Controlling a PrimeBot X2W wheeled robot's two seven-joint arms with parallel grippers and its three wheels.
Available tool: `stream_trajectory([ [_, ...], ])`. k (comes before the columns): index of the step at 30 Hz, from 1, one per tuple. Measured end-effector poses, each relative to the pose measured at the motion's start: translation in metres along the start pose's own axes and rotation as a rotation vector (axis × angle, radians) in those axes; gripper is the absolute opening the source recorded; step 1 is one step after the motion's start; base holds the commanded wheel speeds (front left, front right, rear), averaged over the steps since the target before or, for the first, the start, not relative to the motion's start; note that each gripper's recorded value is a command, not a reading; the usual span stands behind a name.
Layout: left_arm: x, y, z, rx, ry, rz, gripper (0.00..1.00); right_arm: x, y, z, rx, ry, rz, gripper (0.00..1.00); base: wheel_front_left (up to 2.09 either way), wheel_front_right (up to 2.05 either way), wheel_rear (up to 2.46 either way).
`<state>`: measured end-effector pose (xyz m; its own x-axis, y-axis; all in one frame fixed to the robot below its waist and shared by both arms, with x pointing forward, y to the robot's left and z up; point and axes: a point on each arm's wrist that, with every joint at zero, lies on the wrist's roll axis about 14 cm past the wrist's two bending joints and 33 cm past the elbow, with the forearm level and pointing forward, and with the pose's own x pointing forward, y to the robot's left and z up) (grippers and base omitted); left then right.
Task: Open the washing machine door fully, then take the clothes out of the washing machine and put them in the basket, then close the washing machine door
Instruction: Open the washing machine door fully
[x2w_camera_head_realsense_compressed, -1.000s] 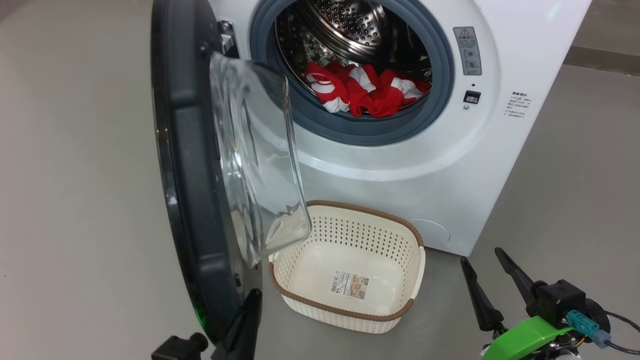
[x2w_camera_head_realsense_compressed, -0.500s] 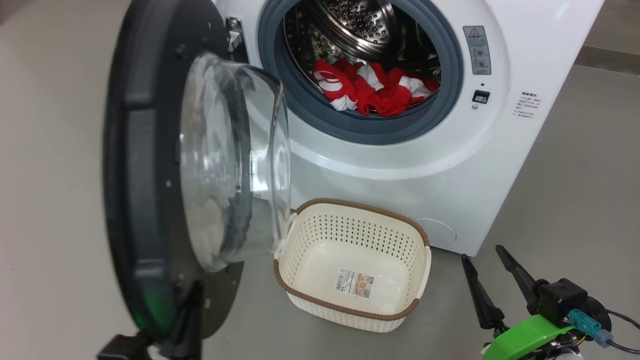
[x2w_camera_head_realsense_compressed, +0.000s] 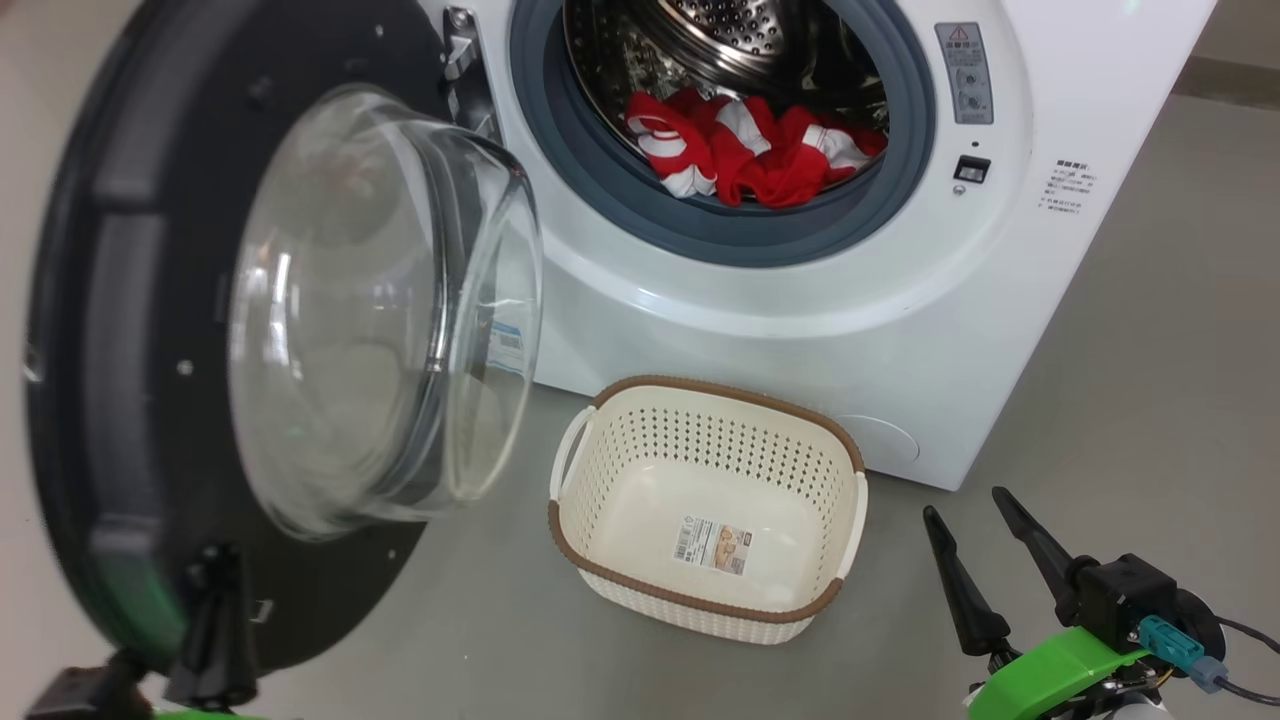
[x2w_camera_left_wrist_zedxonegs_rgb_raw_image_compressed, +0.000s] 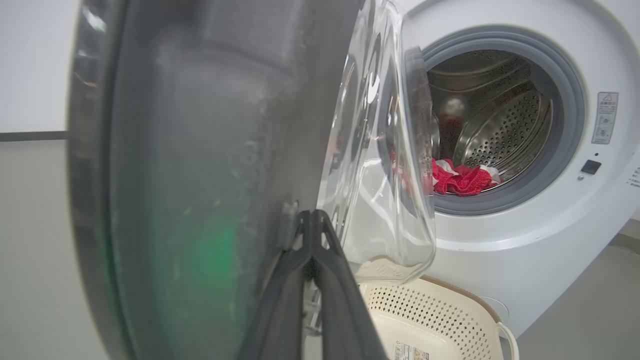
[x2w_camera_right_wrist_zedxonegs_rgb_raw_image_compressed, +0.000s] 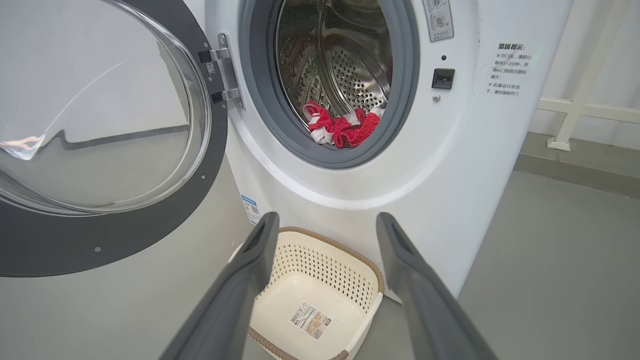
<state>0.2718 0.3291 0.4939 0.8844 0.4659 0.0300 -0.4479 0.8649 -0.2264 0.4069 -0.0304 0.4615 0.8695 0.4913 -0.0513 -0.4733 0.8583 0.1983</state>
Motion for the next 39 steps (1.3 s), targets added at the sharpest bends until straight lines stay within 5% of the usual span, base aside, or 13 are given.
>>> stream_trajectory([
  [15,0.031,0.057,0.014,0.056,-0.019,0.155,0.00,0.003,-0.014,-0.006,-0.010,0.015,-0.017,1.00,0.00,0.00,0.00],
  [39,0.075,0.101,0.017,0.097,0.012,0.297,0.00,0.019,-0.034,-0.011,-0.029,0.020,-0.030,1.00,0.00,0.00,0.00],
])
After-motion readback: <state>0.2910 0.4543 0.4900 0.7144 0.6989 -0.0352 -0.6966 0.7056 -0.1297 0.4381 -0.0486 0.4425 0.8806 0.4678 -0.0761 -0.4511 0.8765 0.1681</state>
